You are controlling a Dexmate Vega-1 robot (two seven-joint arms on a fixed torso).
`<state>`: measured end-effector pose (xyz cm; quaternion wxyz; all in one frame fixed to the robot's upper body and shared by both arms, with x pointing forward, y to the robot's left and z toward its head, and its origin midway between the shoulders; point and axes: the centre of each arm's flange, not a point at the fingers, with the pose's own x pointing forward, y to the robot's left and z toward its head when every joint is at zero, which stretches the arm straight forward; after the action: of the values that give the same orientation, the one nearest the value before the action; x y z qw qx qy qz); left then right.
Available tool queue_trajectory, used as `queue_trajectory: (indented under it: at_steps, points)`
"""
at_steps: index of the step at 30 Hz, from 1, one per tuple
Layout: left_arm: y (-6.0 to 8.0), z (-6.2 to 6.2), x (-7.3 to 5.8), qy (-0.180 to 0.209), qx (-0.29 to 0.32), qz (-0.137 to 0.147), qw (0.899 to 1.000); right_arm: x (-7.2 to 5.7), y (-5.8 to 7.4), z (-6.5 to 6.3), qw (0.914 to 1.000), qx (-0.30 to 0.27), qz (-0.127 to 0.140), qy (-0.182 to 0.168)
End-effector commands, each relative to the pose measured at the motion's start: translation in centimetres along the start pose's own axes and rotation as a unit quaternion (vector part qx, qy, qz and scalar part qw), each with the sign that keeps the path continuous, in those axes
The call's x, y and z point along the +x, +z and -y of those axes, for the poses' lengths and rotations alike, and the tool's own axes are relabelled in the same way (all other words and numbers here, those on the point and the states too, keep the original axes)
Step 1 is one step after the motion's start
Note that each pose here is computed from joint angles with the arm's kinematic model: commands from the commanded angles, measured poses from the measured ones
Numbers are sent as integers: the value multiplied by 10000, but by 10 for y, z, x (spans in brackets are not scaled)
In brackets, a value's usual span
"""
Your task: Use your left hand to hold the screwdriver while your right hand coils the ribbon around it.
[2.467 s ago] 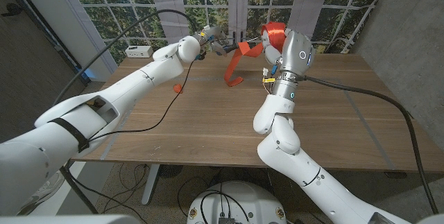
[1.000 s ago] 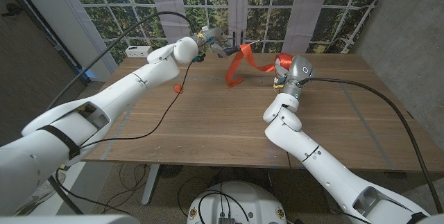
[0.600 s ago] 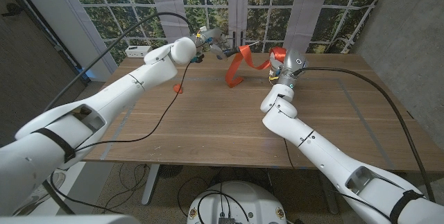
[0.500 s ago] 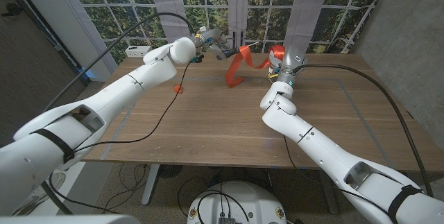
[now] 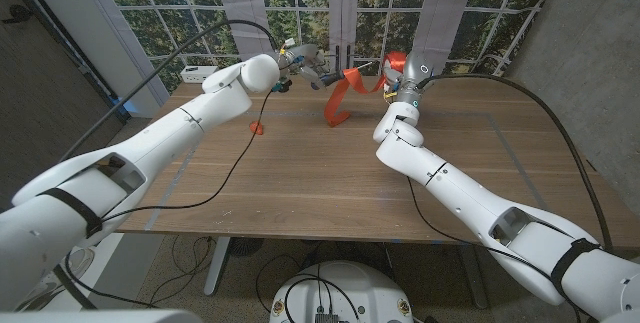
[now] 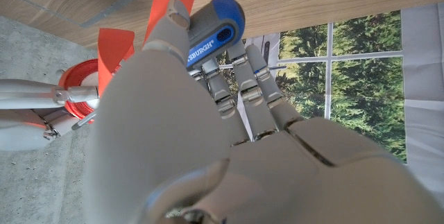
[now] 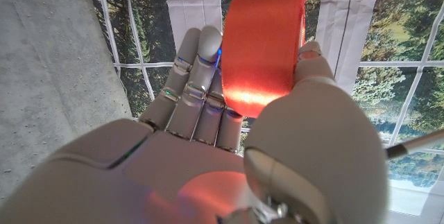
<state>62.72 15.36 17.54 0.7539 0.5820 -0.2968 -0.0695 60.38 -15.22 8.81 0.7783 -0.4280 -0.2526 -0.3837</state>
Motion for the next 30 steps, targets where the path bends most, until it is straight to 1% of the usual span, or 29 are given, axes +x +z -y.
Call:
queue_trajectory:
  at_steps: [1,9,13,15,17,20,21,22,24,25,26,30]
  points:
    - [0,4,3,-178,-31,11,9998,23,28,10,9995,22,275,-171]
    - [0,9,9,-333,-32,1,9994,32,53,23,9978,87,570,-330]
    - [-1,12,12,-414,-24,-23,9991,34,63,30,9964,126,711,-437]
    - [1,13,13,-456,43,-23,9989,33,70,35,9951,194,827,-503]
    - [1,14,14,-467,32,-17,9989,32,73,37,9945,179,868,-550]
    - [1,15,17,-459,10,-30,9989,28,83,47,9917,285,1057,-670]
    - [1,15,17,-458,9,-29,9989,28,83,47,9917,284,1059,-670]
    - [2,16,18,-471,38,-32,9989,26,88,52,9900,329,1151,-742]
    - [2,17,20,-525,43,-37,9986,23,93,58,9881,349,1257,-817]
    - [2,17,20,-527,43,-37,9986,23,93,58,9881,348,1260,-817]
    - [2,18,20,-534,55,-37,9986,21,97,65,9866,401,1313,-877]
    - [2,17,21,-538,78,-51,9985,17,104,76,9829,498,1436,-1043]
